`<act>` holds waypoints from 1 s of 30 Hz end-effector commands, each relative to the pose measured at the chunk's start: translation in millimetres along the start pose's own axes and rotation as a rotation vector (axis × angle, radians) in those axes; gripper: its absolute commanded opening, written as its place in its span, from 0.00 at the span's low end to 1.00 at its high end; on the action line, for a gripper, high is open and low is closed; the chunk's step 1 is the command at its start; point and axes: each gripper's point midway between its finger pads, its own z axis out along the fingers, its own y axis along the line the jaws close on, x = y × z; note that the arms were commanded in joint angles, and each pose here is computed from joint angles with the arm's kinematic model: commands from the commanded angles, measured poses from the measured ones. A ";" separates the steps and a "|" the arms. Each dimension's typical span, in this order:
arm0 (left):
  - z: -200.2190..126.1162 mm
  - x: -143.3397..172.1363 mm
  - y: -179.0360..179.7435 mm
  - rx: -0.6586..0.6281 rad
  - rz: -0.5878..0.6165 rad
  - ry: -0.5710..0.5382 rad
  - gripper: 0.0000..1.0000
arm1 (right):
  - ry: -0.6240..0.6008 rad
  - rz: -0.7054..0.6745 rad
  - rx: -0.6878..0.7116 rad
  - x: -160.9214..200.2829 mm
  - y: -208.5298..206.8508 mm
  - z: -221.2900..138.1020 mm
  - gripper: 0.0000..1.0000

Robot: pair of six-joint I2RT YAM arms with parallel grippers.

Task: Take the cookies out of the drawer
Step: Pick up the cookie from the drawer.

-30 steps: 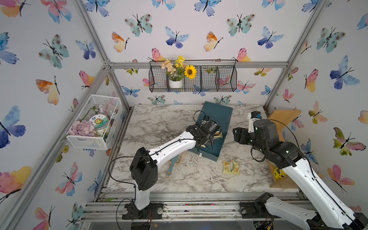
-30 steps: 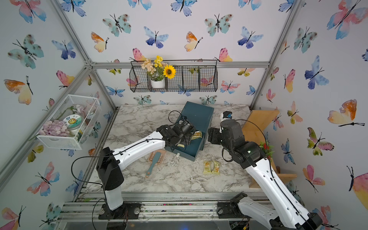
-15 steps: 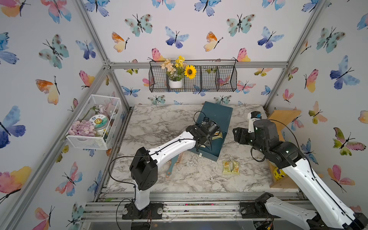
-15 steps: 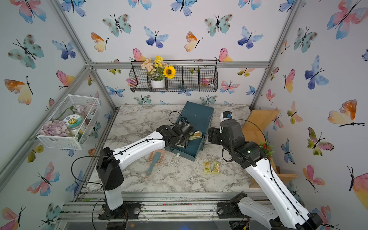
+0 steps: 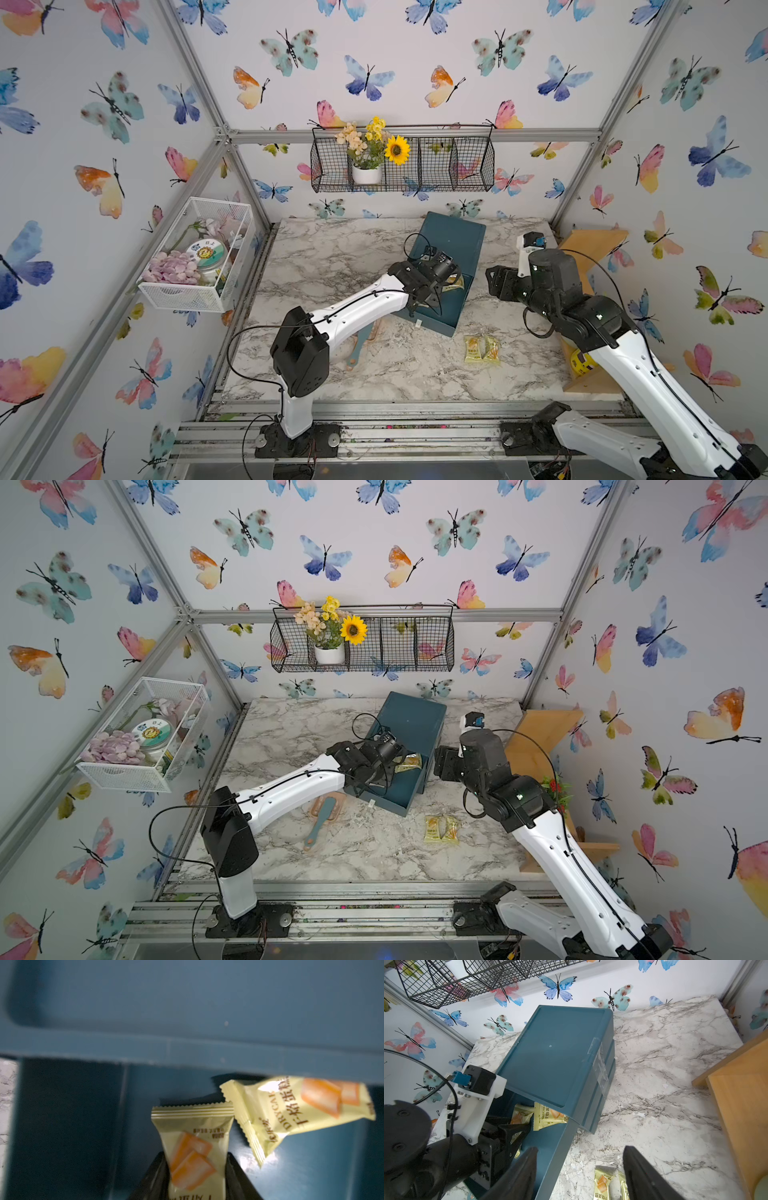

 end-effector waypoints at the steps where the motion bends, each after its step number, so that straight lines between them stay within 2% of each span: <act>1: -4.7 1.0 -0.8 0.023 0.001 0.015 0.41 | -0.031 0.007 -0.012 -7.8 1.4 -4.0 0.69; 10: -12.6 -7.9 -1.0 0.025 -0.008 -0.011 0.37 | -0.031 0.006 -0.011 -6.6 0.6 -4.5 0.69; 30: -66.0 -39.9 14.6 0.015 -0.058 -0.119 0.37 | -0.028 0.005 -0.019 -6.4 2.5 -2.7 0.69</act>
